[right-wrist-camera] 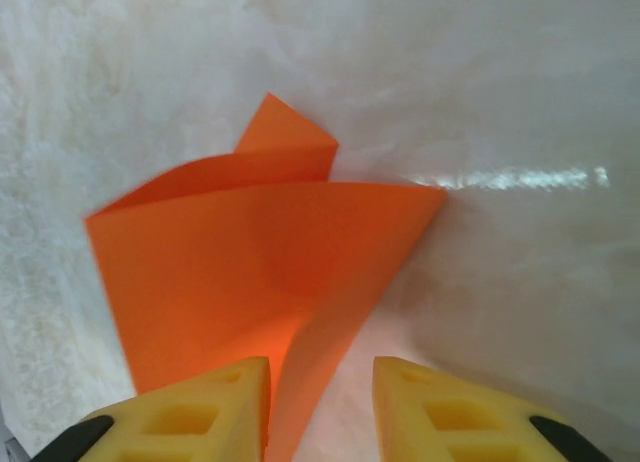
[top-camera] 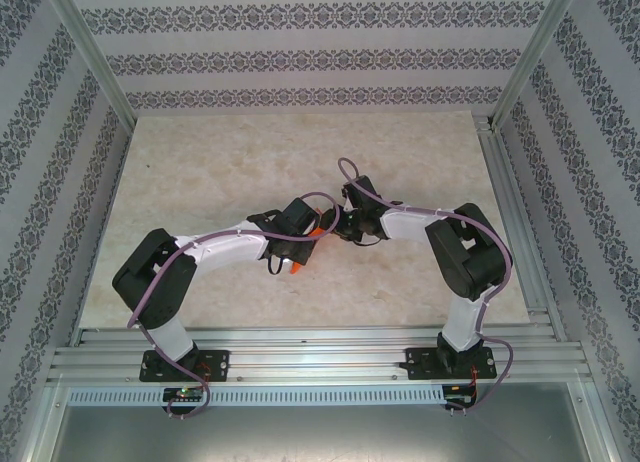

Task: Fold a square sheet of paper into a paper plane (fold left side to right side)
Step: Pick up the paper plane from the center of the table.

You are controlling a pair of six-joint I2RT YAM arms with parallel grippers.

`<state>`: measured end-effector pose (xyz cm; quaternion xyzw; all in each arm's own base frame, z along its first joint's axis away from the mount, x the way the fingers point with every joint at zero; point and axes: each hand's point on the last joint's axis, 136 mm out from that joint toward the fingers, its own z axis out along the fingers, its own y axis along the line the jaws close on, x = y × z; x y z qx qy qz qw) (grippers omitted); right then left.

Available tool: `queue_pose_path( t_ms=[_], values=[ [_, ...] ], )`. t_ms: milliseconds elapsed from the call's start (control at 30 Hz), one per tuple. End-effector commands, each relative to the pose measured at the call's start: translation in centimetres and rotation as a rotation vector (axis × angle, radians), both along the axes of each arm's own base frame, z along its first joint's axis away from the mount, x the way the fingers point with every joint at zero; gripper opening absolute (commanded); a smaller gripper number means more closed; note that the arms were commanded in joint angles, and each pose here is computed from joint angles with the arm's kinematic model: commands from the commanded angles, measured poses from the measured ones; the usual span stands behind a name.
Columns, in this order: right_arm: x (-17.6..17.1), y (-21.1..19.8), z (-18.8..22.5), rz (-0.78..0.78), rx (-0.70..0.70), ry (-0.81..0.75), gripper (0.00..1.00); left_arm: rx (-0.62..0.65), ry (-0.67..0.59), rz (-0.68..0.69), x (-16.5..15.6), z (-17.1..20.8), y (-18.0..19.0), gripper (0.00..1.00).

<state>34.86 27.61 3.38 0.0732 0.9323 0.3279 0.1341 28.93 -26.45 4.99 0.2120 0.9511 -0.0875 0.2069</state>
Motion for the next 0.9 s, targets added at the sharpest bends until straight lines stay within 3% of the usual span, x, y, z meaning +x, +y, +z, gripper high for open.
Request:
queue_pose_path(
  t_ms=[0, 67, 167, 300, 367, 467, 567, 867],
  values=[
    [-1.0, -0.9, -0.8, 0.018, -0.05, 0.005, 0.27, -0.042, -0.047, -0.008, 0.6, 1.6, -1.4, 0.0],
    [-1.2, -1.4, -0.8, 0.012, -0.051, 0.004, 0.22, -0.058, -0.043, -0.012, 0.6, 1.8, -1.7, 0.07],
    [-1.3, -1.7, -0.8, 0.015, -0.053, 0.008, 0.14, -0.137, -0.035, -0.03, 0.2, 3.2, -2.6, 0.35],
    [-1.2, -1.9, -0.9, 0.015, -0.056, 0.01, 0.11, -0.354, -0.079, -0.05, 0.1, 8.8, -3.2, 0.55],
    [-1.2, -2.0, -0.9, 0.017, -0.054, 0.007, 0.1, -0.48, -0.087, -0.045, 0.3, 11.3, -2.7, 0.61],
    [-1.0, -1.9, -0.6, 0.02, -0.05, 0.0, 0.09, -0.575, -0.067, -0.008, 0.8, 12.5, -1.3, 0.55],
    [-1.0, -1.7, -0.6, 0.023, -0.047, -0.001, 0.1, -0.55, -0.022, 0.001, 1.1, 10.8, -1.3, 0.48],
    [-1.0, -1.5, -0.5, 0.032, -0.046, 0.0, 0.1, -0.531, 0.087, 0.016, 3.5, 5.8, -3.2, 0.44]
  ],
)
